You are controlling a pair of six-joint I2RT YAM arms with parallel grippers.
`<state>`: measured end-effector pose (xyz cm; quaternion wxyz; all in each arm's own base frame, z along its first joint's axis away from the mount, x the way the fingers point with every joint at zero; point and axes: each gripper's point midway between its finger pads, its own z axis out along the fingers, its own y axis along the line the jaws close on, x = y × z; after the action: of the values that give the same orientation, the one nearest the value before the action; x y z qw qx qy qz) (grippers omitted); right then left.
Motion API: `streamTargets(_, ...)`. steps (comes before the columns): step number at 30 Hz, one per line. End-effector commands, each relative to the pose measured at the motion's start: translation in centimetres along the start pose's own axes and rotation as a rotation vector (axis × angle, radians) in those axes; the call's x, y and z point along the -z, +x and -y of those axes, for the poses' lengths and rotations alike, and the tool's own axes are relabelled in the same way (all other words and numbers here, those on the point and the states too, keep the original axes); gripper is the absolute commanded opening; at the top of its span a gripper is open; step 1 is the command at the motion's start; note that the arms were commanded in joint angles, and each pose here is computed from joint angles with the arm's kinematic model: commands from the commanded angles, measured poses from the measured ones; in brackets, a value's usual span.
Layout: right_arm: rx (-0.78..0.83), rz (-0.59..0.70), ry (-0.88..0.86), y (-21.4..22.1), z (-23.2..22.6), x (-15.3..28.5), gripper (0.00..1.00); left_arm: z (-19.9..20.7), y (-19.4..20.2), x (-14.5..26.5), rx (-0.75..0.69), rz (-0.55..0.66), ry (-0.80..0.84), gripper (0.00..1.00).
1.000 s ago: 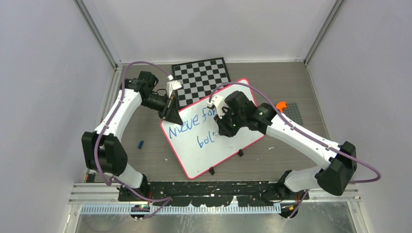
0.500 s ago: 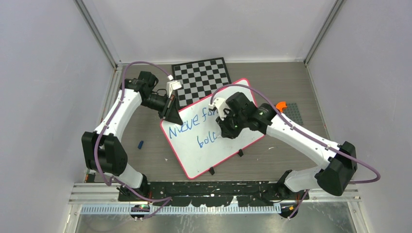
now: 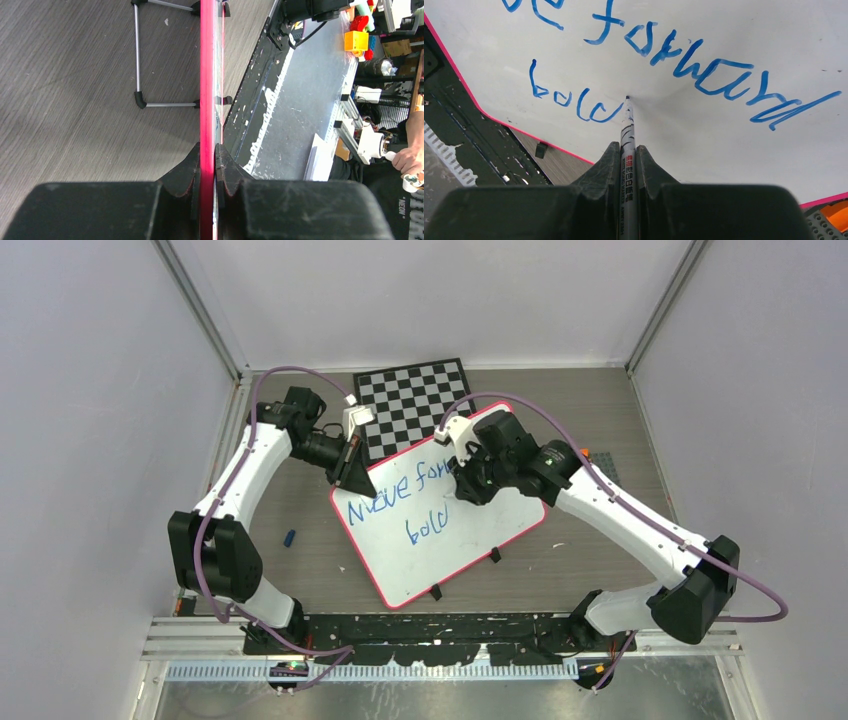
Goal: Write a sentence on the whiteboard
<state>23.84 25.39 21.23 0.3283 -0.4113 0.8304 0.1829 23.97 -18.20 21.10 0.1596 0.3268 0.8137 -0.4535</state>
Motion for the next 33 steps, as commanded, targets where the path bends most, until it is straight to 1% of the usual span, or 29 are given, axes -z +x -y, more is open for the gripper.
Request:
streamTargets(1,0.014,0.048,0.011,-1.4,0.3,0.3,0.0,-1.5,-0.2,0.5,-0.118,0.003,-0.084,0.0)
streamTargets(10,-0.014,-0.039,-0.031,2.8,-0.6,-1.0,0.0,-1.5,-0.1,0.5,-0.118,0.001,-0.085,0.0)
streamTargets(15,-0.009,-0.068,-0.034,3.9,-0.6,-0.9,0.0,-1.5,-0.2,0.5,-0.119,0.002,-0.085,0.0)
streamTargets(20,0.012,-0.054,-0.025,2.9,-0.6,1.0,0.0,-1.4,-0.2,0.6,-0.117,0.002,-0.084,0.0)
streamTargets(25,0.003,0.007,-0.009,1.0,-0.3,2.7,0.0,-1.4,-0.2,0.6,-0.119,0.003,-0.083,0.0)
streamTargets(33,0.0,0.037,0.017,-0.5,0.7,1.9,0.0,-1.4,-0.2,0.5,-0.12,-0.004,-0.086,0.0)
